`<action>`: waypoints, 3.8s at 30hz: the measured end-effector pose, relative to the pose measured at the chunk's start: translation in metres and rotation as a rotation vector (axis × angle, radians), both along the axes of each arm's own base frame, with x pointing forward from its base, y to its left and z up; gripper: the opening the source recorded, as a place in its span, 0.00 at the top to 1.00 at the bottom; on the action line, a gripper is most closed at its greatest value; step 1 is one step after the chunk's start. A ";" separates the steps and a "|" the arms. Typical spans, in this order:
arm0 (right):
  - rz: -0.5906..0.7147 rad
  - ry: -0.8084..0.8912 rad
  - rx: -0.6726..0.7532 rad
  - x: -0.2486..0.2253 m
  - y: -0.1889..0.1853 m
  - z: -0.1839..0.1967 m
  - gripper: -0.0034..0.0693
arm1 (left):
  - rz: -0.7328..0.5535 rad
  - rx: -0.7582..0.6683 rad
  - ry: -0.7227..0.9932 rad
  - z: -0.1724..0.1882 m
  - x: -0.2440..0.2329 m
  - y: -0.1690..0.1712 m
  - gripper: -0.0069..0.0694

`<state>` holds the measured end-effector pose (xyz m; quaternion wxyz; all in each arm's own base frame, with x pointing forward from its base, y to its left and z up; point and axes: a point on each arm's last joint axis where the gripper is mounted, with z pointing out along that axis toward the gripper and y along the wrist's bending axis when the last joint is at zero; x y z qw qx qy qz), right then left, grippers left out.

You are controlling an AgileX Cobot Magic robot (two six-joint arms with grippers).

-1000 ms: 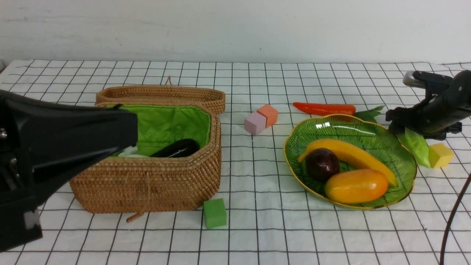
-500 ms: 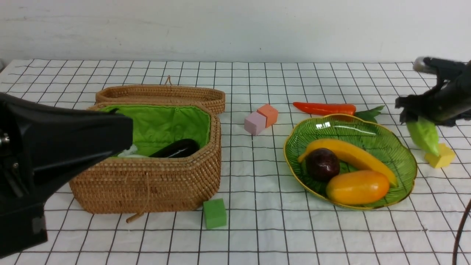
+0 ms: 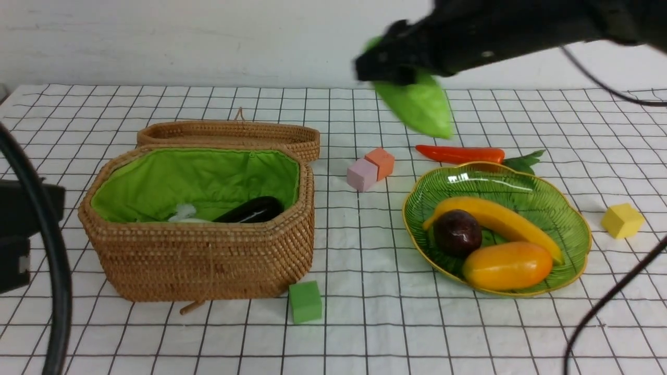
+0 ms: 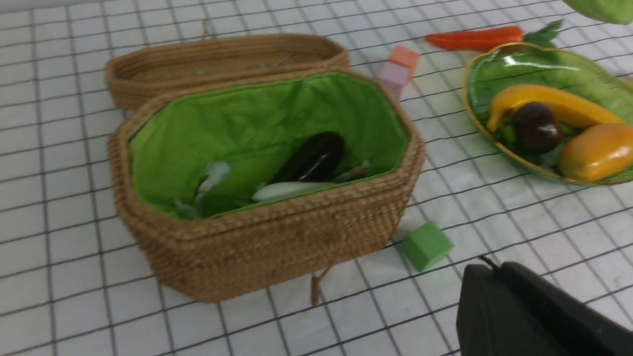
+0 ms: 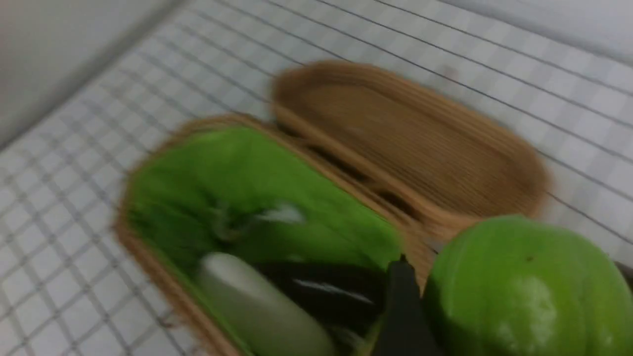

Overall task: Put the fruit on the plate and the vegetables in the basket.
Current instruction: Take a chayote with your right arm and place it on the basket on the left, then use the right arm to grab a carrot and put it into the left basket

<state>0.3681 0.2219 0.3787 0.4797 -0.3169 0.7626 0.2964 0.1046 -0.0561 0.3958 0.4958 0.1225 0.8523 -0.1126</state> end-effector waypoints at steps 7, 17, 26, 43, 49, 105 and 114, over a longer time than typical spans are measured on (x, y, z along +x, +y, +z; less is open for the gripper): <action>0.072 -0.306 -0.031 -0.014 0.101 -0.042 0.34 | 0.040 0.036 0.050 -0.004 -0.001 0.005 0.91; -0.007 -0.417 -0.197 -0.009 0.132 -0.091 0.09 | 0.039 0.034 0.052 -0.005 -0.001 0.004 0.91; -0.080 -0.415 -0.109 -0.026 0.117 -0.047 0.10 | -0.003 0.009 0.053 -0.004 -0.003 0.000 0.91; -0.658 -0.338 -0.183 -0.083 -0.055 0.007 0.39 | -0.090 -0.070 -0.053 0.007 -0.001 -0.009 0.91; -0.945 -0.330 -0.406 -0.048 -0.137 -0.002 0.40 | -0.099 -0.085 -0.067 0.008 -0.001 -0.011 0.91; -0.335 0.334 -0.483 0.161 -0.135 -0.111 0.45 | -0.202 -0.072 -0.064 0.005 0.009 -0.030 0.91; -0.280 0.259 -0.548 0.187 -0.134 -0.176 0.15 | -0.202 -0.067 -0.057 0.003 0.011 -0.032 0.91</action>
